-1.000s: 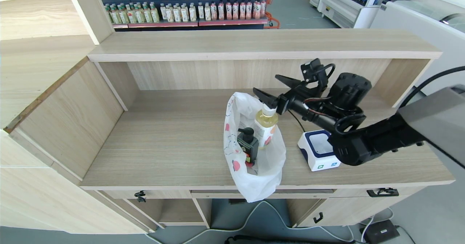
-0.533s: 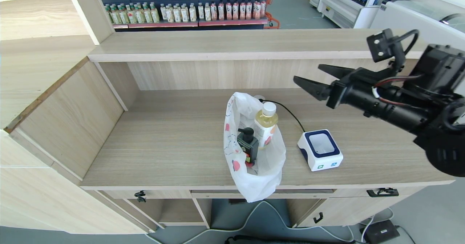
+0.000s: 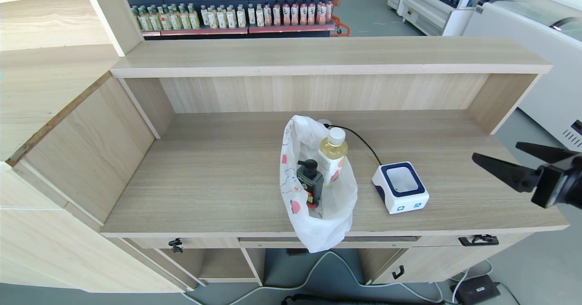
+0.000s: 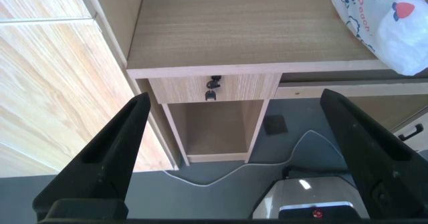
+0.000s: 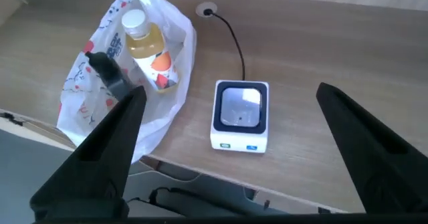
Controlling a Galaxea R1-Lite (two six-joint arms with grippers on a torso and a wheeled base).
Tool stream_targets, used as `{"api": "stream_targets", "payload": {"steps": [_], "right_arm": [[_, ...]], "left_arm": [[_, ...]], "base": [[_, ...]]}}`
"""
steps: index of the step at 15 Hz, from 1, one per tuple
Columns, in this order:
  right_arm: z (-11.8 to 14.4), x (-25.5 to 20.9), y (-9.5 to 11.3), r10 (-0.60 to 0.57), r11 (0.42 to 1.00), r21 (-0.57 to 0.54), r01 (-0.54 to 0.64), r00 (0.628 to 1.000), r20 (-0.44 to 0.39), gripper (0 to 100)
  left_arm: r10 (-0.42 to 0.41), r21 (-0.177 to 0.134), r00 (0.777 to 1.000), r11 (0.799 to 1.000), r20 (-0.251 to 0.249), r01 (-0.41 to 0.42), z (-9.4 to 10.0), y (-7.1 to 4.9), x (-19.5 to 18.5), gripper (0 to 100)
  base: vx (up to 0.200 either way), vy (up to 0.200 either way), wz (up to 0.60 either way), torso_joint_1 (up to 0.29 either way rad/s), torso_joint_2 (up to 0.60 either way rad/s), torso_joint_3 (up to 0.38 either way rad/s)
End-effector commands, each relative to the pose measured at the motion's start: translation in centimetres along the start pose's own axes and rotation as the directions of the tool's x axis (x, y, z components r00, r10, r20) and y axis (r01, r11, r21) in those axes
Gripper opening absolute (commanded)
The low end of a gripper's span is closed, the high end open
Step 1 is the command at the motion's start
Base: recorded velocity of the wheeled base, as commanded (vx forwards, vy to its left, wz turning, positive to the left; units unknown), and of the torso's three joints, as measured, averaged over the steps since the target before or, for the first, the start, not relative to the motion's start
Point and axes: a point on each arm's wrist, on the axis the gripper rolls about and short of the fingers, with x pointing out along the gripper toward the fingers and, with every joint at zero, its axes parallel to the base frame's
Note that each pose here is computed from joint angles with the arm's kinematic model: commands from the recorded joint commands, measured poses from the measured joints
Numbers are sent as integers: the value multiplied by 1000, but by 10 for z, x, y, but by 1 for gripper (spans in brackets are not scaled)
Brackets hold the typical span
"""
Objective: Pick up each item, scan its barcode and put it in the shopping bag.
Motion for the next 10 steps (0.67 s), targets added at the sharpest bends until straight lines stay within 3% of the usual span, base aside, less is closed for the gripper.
{"api": "stream_targets", "payload": {"steps": [1,8,10], "right_arm": [[-16,-40,10,-23,1000,-7,23,999,29,100],[-77,-107,33,-55,998,-3,55,998,20,100],[-90,-124,39,-63,998,-13,64,996,56,100]], "left_arm": [[0,0,1000,1000,0,0,0,0,0,100],[0,0,1000,1000,0,0,0,0,0,100],[0,0,1000,1000,0,0,0,0,0,100]], "base": [[0,0,0,0,0,0],[0,0,0,0,0,0],[0,0,0,0,0,0]]}}
